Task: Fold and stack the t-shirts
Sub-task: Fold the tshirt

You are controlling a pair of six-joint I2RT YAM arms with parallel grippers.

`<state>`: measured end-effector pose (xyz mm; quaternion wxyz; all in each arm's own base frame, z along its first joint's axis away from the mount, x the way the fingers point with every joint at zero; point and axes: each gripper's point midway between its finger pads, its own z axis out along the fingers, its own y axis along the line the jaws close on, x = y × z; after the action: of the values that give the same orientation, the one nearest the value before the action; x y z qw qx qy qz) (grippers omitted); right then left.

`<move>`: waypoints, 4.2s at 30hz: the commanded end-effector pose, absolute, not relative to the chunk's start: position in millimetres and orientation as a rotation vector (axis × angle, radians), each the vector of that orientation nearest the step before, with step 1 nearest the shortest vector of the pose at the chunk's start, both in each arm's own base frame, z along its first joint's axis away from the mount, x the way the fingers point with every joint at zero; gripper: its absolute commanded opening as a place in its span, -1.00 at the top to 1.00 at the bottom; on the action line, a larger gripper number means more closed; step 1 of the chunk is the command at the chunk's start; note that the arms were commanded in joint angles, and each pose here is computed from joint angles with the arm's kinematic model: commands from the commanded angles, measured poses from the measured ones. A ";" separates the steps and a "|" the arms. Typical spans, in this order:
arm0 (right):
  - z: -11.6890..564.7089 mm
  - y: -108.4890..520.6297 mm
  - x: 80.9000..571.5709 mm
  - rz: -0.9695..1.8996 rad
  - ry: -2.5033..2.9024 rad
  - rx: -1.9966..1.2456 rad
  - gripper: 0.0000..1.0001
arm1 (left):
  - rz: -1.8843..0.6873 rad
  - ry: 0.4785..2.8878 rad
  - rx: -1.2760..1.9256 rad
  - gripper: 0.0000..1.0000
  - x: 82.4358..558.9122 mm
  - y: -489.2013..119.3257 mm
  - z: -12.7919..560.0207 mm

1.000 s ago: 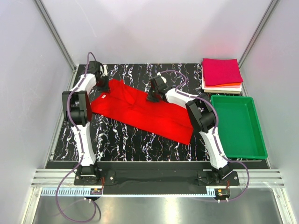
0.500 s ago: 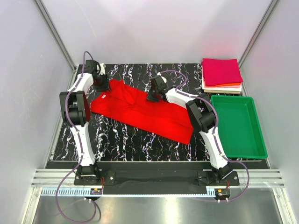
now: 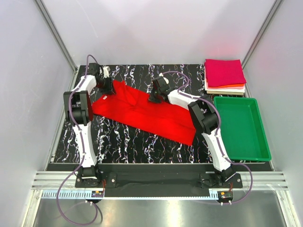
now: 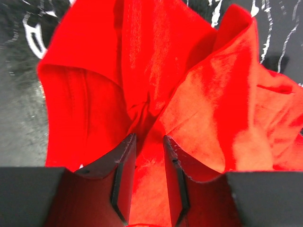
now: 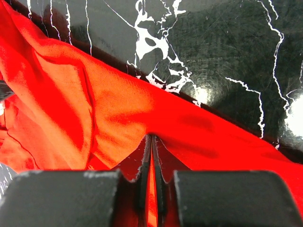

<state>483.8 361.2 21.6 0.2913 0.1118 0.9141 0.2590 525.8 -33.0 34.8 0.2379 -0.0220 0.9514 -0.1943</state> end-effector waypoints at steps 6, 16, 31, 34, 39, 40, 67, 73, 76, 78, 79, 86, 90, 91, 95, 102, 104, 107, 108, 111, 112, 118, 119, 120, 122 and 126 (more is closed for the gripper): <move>1.5 351.0 484.2 0.633 2.473 0.314 0.81 | -0.547 2.540 -0.003 0.66 541.2 -39.3 54.0; -1.8 342.6 487.0 0.616 2.479 0.330 0.81 | -0.468 2.526 -0.044 1.00 528.1 -29.9 78.9; 0.3 339.9 490.5 0.619 2.475 0.348 0.81 | -0.377 2.603 -0.146 0.93 492.7 -11.5 69.6; 1.8 340.2 490.3 0.622 2.474 0.347 0.81 | -0.322 2.638 -0.177 0.93 486.9 -3.1 63.5; 2.3 340.1 490.7 0.619 2.473 0.335 0.81 | -0.260 2.673 -0.198 0.47 484.4 5.7 57.7; 1.9 339.7 490.4 0.616 2.474 0.329 0.81 | -0.254 2.670 -0.207 0.40 485.4 5.8 59.3; 2.1 253.9 478.4 0.244 2.508 0.372 0.81 | -0.551 2.522 -0.185 0.30 555.6 -98.9 70.5; 49.8 271.9 493.6 0.378 2.448 0.294 0.71 | -0.512 2.544 -0.179 0.30 556.9 -101.3 51.9; 84.9 286.6 506.3 0.468 2.387 0.257 0.61 | -0.478 2.550 -0.195 0.30 558.1 -96.9 47.0; 104.3 296.9 514.5 0.527 2.350 0.230 0.56 | -0.470 2.551 -0.205 0.30 558.1 -95.8 46.1; 104.2 302.9 514.9 0.558 2.357 0.214 0.54 | -0.470 2.544 -0.203 0.30 559.7 -95.9 49.1; 104.9 325.6 531.3 0.656 2.342 0.188 0.41 | -0.495 2.451 -0.188 0.29 571.5 -99.7 94.3; 99.7 332.5 539.2 0.676 2.339 0.188 0.35 | -0.629 2.400 -0.163 0.29 571.3 -117.5 117.8; 94.0 333.7 541.0 0.675 2.344 0.194 0.35 | -0.663 2.384 -0.152 0.30 572.4 -124.9 120.8; 84.2 341.5 545.3 0.707 2.355 0.193 0.35 | -0.719 2.384 -0.106 0.30 567.9 -147.8 117.6; 67.0 340.5 548.5 0.676 2.371 0.180 0.32 | -0.673 2.467 -0.135 0.30 562.4 -146.5 70.6; 60.7 342.1 548.0 0.683 2.383 0.180 0.32 | -0.660 2.484 -0.147 0.29 561.9 -144.8 60.2; 52.8 345.9 547.5 0.703 2.398 0.186 0.32 | -0.644 2.498 -0.153 0.29 561.4 -143.0 50.9; 54.1 348.2 548.3 0.712 2.394 0.185 0.33 | -0.636 2.503 -0.155 0.29 561.3 -141.9 48.2; 46.7 348.8 549.3 0.715 2.404 0.196 0.37 | -0.616 2.513 -0.159 0.29 560.8 -139.4 41.6; 43.7 348.5 549.8 0.711 2.406 0.200 0.43 | -0.611 2.519 -0.160 0.29 559.7 -138.7 38.9; 50.1 341.7 555.7 0.660 2.378 0.210 0.86 | -0.570 2.541 -0.178 0.26 557.4 -133.4 26.5; 53.5 340.0 556.0 0.652 2.372 0.214 0.97 | -0.564 2.542 -0.182 0.26 557.3 -132.7 25.7; 52.4 337.1 554.9 0.637 2.374 0.225 1.00 | -0.558 2.546 -0.185 0.25 556.7 -131.8 23.9; 58.6 331.4 554.4 0.612 2.359 0.240 1.00 | -0.546 2.554 -0.193 0.25 556.5 -130.4 19.3; 67.7 324.4 555.1 0.582 2.328 0.255 1.00 | -0.537 2.558 -0.203 0.24 557.2 -129.3 16.6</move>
<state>543.6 334.2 25.6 0.3064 0.0873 0.9186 0.2338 555.3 -136.8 32.1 0.2580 -0.0663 0.9388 -0.2185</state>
